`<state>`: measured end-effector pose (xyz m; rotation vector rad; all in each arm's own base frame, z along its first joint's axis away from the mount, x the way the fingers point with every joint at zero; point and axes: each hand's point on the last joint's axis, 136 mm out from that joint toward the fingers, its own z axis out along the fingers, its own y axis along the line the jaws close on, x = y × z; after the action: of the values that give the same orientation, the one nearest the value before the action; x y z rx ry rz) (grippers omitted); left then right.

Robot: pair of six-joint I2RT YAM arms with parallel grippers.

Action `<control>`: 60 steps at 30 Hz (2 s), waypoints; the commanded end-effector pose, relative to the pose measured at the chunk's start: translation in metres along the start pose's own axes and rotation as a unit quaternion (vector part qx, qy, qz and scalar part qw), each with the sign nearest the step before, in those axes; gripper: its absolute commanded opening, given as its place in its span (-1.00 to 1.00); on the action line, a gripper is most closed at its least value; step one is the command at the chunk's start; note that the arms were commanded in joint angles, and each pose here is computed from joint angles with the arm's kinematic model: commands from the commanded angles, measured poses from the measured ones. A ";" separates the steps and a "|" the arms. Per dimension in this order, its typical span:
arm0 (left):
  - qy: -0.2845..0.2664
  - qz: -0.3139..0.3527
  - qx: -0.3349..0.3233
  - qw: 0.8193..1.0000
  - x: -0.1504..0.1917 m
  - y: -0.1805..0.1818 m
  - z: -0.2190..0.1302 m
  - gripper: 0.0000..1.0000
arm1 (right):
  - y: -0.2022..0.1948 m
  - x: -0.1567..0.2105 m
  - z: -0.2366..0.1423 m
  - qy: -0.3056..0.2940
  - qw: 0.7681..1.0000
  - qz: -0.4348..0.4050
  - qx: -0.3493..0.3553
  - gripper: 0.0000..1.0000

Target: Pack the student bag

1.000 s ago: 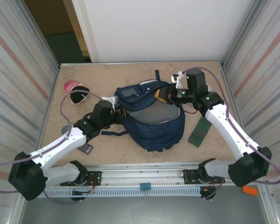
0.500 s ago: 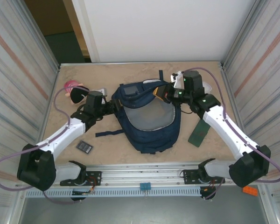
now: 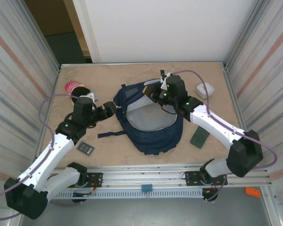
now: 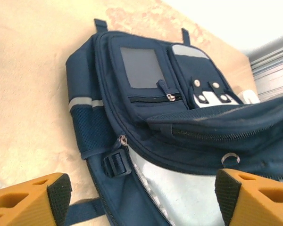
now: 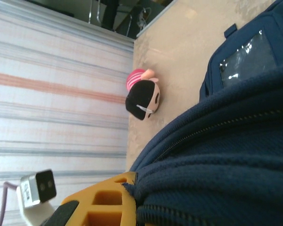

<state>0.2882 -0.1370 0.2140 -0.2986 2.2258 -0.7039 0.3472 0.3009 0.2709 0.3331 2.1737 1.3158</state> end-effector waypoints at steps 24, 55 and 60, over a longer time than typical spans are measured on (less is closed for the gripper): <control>-0.022 0.021 -0.009 0.999 -0.036 -0.023 -0.021 0.63 | 0.033 -0.021 0.007 -0.037 0.999 -0.020 -0.016 -0.78; 0.069 0.064 0.063 0.993 0.011 -0.070 0.033 0.65 | -0.162 -0.002 -0.237 0.084 0.913 0.014 0.400 0.62; 0.113 0.113 0.088 0.983 0.021 -0.111 0.066 0.68 | -0.210 -0.024 -0.255 0.075 0.892 0.070 0.441 0.75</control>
<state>0.3171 -0.2418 0.2290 -0.0024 2.3311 -0.8355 0.2513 0.0118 0.2112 0.8007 2.6599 0.3739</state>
